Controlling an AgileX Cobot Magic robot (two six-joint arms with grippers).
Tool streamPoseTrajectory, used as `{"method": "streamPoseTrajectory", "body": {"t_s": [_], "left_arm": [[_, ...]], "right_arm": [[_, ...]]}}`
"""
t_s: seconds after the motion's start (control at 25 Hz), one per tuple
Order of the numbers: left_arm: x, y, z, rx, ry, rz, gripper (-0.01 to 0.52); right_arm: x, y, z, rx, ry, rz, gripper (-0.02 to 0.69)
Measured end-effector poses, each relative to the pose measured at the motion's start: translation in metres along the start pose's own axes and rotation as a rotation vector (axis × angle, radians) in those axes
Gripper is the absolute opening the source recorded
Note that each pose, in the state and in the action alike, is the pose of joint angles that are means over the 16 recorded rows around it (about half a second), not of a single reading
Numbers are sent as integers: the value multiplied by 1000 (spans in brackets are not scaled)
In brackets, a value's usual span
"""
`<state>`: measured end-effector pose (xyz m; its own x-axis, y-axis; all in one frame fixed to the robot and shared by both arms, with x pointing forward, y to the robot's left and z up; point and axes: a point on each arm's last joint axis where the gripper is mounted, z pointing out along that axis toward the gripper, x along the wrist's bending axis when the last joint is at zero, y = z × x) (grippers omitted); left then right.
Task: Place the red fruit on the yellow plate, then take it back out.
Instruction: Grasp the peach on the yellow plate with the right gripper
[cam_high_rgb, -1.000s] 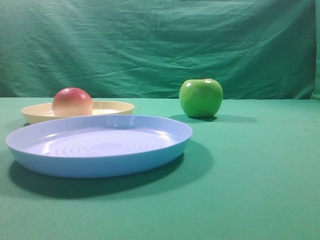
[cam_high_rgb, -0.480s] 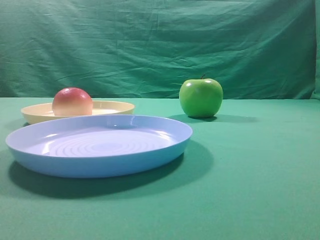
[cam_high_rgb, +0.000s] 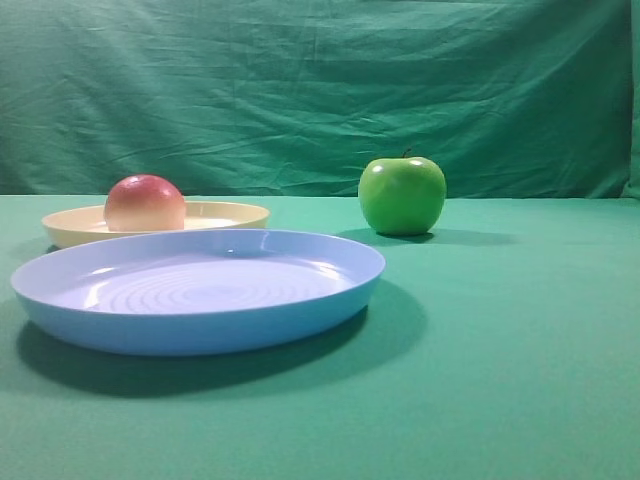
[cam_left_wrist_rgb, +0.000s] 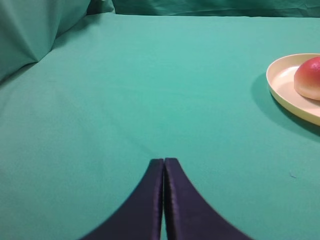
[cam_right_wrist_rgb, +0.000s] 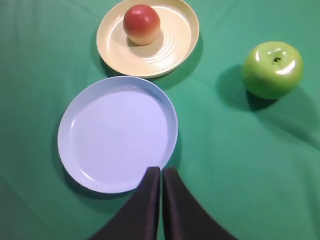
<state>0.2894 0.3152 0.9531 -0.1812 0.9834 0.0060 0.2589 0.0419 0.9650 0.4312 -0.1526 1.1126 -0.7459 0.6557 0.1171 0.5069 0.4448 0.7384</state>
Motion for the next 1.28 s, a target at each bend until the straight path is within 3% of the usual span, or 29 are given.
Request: {"method": "streamPoseTrajectory", "body": {"t_s": [0.48,0.8,1.08,1.28], "left_arm": [[0,0,0,0,0,0,0],[0,0,0,0,0,0,0],[0,0,0,0,0,0,0],[0,0,0,0,0,0,0]], "right_arm": [[-19,36,100,-120,184,-39,0],[-19,74,166,-76,266,-63,0],[-9,98,217,-7,248,-65,11],[-7,105,245,-14,218,-96,83]]}}
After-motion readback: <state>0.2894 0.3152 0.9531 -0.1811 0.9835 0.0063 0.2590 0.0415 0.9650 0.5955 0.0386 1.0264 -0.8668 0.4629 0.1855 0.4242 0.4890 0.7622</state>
